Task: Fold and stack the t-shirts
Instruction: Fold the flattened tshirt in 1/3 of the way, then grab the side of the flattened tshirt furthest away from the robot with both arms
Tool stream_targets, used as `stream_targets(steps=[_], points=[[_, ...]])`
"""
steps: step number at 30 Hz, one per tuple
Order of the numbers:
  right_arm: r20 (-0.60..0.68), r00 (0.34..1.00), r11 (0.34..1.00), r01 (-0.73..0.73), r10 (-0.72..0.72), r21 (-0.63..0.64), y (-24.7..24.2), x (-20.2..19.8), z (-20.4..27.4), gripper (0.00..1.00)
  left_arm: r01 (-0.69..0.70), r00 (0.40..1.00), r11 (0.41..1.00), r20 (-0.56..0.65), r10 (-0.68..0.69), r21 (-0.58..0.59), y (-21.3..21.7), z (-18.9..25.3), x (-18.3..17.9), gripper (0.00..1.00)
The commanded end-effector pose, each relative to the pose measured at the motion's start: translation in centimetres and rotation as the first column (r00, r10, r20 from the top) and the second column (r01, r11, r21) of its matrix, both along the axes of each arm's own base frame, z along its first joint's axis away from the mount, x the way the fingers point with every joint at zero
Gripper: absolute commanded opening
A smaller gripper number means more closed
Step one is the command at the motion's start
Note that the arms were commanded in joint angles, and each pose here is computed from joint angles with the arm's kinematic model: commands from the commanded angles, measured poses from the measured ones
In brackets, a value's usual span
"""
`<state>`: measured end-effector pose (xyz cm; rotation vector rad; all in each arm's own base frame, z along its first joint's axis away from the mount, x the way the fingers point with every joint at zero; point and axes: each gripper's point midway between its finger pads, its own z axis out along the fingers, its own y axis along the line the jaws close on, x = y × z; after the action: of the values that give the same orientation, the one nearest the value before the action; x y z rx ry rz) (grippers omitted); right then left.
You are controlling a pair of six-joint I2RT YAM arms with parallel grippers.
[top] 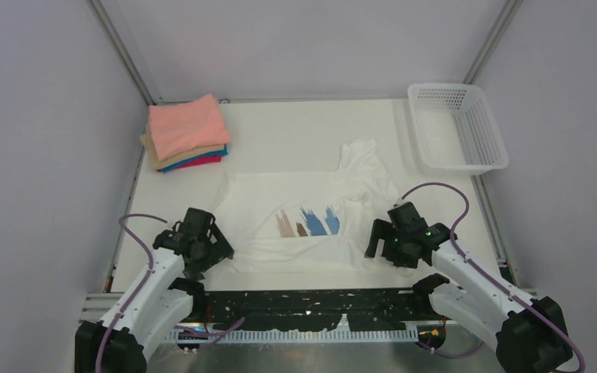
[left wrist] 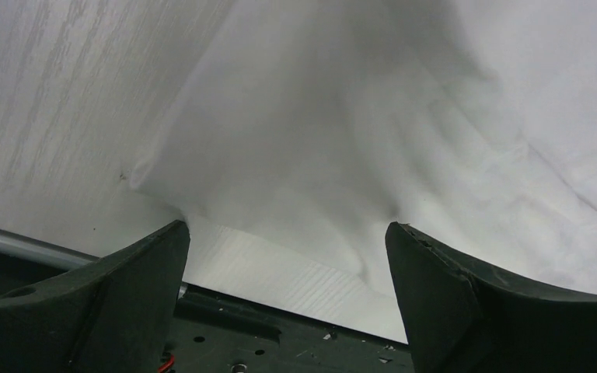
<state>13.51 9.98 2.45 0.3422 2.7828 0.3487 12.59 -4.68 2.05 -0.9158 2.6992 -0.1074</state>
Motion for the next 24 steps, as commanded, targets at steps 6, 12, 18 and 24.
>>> stream_targets(steps=[6,12,18,24], points=[[0.18,0.983,1.0,0.027,-0.027,0.004,-0.3,2.6,5.2,0.95,0.042,0.987,0.999,0.158,-0.039,-0.01,-0.4,6.0,2.3,1.0],[0.436,0.9,0.993,0.075,-0.027,-0.095,-2.1,7.6,13.0,0.95,0.052,0.925,0.995,0.372,-0.08,0.086,0.4,13.6,7.7,1.0],[0.639,0.763,0.987,0.157,-0.092,-0.045,-0.9,14.7,18.5,0.95,0.277,0.876,0.951,0.371,-0.309,0.139,-3.3,16.3,16.5,1.0],[0.696,0.716,0.979,0.176,-0.055,-0.103,-0.3,20.6,20.6,0.95,0.484,0.822,0.828,0.178,-0.541,0.283,-4.0,14.6,24.7,0.99]])
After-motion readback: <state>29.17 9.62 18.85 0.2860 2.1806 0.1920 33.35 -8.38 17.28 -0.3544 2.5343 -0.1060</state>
